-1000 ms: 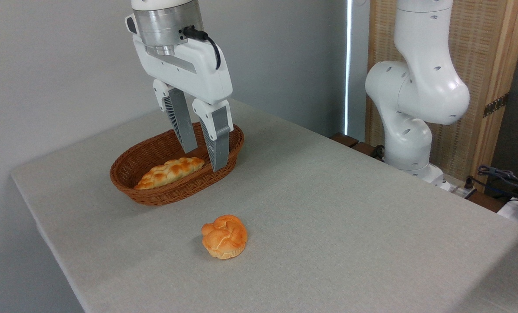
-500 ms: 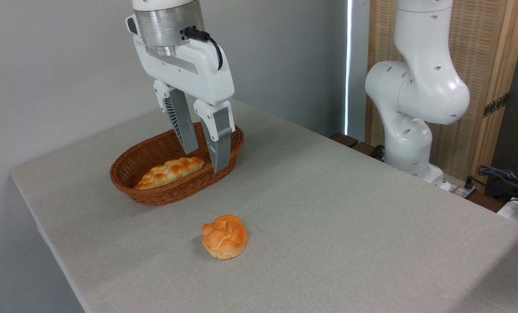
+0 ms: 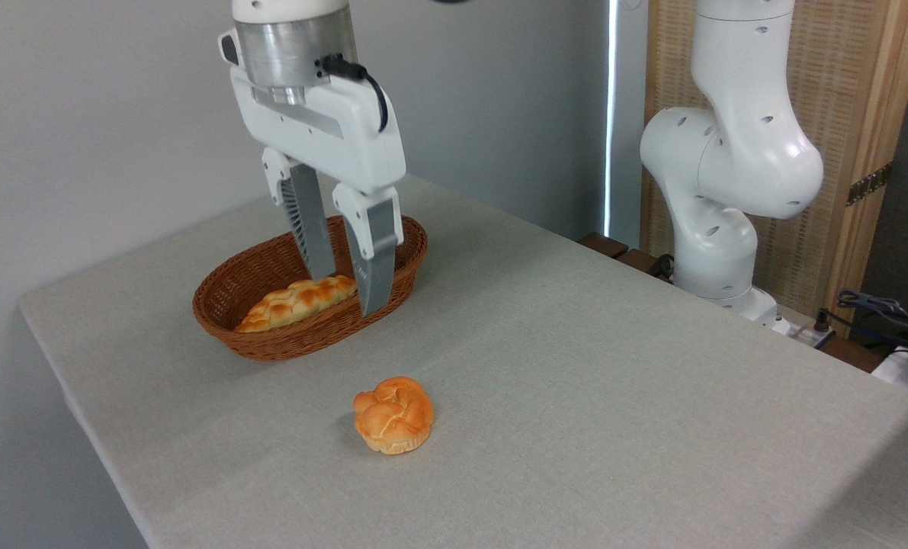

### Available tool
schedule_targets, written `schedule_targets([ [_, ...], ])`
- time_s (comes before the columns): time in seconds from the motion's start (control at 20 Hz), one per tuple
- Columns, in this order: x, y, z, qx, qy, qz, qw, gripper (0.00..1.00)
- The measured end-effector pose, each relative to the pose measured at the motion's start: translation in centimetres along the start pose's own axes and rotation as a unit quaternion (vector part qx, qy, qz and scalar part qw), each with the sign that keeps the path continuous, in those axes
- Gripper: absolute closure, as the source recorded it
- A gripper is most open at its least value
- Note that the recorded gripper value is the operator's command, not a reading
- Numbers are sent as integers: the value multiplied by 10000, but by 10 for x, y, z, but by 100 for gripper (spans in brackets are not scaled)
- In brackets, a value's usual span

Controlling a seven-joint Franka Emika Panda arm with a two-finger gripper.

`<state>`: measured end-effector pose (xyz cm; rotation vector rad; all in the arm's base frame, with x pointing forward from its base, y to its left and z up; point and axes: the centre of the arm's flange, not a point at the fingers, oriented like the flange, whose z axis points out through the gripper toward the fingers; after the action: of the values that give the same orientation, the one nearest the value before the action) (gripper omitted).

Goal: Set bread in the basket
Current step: 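Move the open gripper over the round bun and lower around it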

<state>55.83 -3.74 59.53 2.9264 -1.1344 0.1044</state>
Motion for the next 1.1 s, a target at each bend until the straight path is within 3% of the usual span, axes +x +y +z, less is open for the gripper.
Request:
schedule_targets([
  [0.15,-14,-10,16,331,399,-146,9985,0],
  [0.3,-29,-12,31,454,550,-247,9972,0],
  [0.6,-40,-5,74,240,275,83,9993,0],
  [0.95,-48,7,118,-56,-57,138,9999,0],
  [1.1,-44,7,131,-49,-58,161,9998,0],
])
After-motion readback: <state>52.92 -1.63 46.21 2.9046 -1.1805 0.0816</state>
